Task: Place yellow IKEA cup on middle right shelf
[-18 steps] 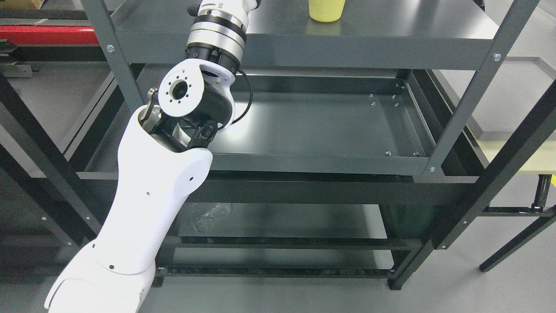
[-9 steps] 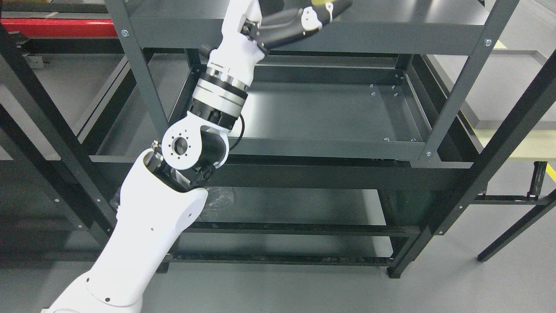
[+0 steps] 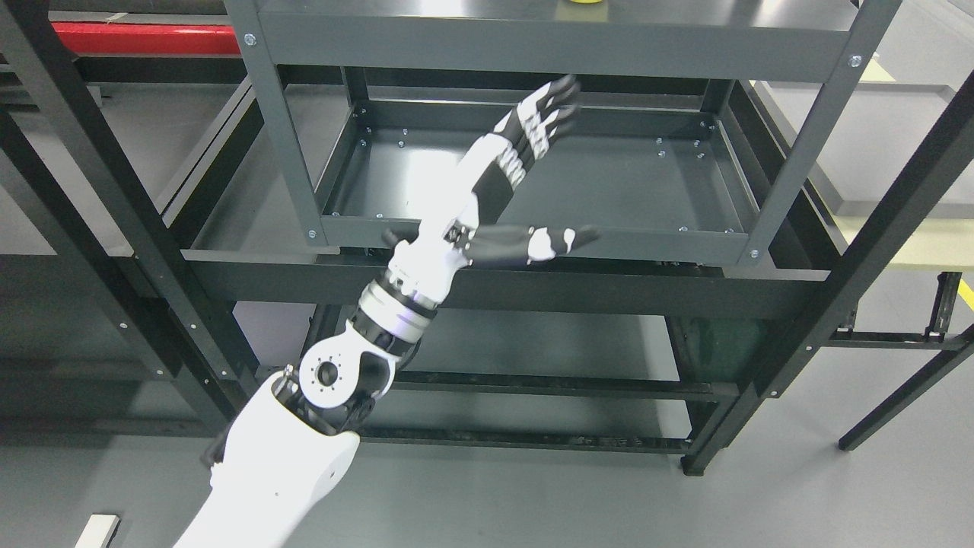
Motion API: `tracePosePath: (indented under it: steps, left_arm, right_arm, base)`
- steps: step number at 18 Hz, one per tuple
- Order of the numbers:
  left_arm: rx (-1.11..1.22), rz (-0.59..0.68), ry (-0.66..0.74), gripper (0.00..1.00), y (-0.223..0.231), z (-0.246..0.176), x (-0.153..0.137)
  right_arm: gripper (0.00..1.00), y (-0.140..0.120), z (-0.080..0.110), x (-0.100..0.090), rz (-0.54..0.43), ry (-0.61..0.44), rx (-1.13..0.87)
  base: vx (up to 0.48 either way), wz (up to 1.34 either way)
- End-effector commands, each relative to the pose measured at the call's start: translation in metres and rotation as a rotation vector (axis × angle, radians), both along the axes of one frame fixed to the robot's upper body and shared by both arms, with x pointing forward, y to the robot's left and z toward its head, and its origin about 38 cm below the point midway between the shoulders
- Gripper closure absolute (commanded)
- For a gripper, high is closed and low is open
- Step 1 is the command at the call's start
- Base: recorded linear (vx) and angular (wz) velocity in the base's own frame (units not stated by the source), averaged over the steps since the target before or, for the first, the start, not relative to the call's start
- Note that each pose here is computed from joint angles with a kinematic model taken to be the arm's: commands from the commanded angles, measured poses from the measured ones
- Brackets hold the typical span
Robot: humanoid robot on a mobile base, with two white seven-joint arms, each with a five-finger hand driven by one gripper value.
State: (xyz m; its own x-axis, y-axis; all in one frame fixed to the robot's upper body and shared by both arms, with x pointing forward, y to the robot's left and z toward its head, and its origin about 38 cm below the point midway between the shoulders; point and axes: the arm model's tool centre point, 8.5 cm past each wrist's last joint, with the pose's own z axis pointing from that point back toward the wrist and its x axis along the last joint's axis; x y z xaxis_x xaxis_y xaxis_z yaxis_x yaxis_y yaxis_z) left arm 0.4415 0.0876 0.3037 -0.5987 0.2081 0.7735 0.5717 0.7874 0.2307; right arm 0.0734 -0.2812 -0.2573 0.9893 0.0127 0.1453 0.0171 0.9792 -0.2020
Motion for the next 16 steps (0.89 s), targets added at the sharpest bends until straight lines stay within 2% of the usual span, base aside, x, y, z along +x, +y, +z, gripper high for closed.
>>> tracePosePath:
  steps: [1,5,8,16]
  left_arm:
    - [0.007,0.300,0.286,0.01,0.067,-0.117,0.024]
    - [0.035,0.514,0.378,0.01,0.124,-0.155,0.023]
    - [-0.004,0.648,0.468,0.01,0.154,-0.162,0.024]
    - [-0.040,0.699,0.459,0.01,0.173,-0.153,0.019]
  right_arm:
    - [0.01,-0.010,0.000,-0.009,-0.008,0.014,-0.011]
    - [0.01,-0.010,0.000,-0.009,-0.008,0.014,-0.011]
    - [0.01,-0.010,0.000,-0.009,-0.008,0.014,-0.011]
    - [0.01,-0.010,0.000,-0.009,-0.008,0.014,-0.011]
  base:
    - [-0.050,0.00]
    - [-0.023,0.00]
    - [0.002,-0.01]
    - [0.000,0.00]
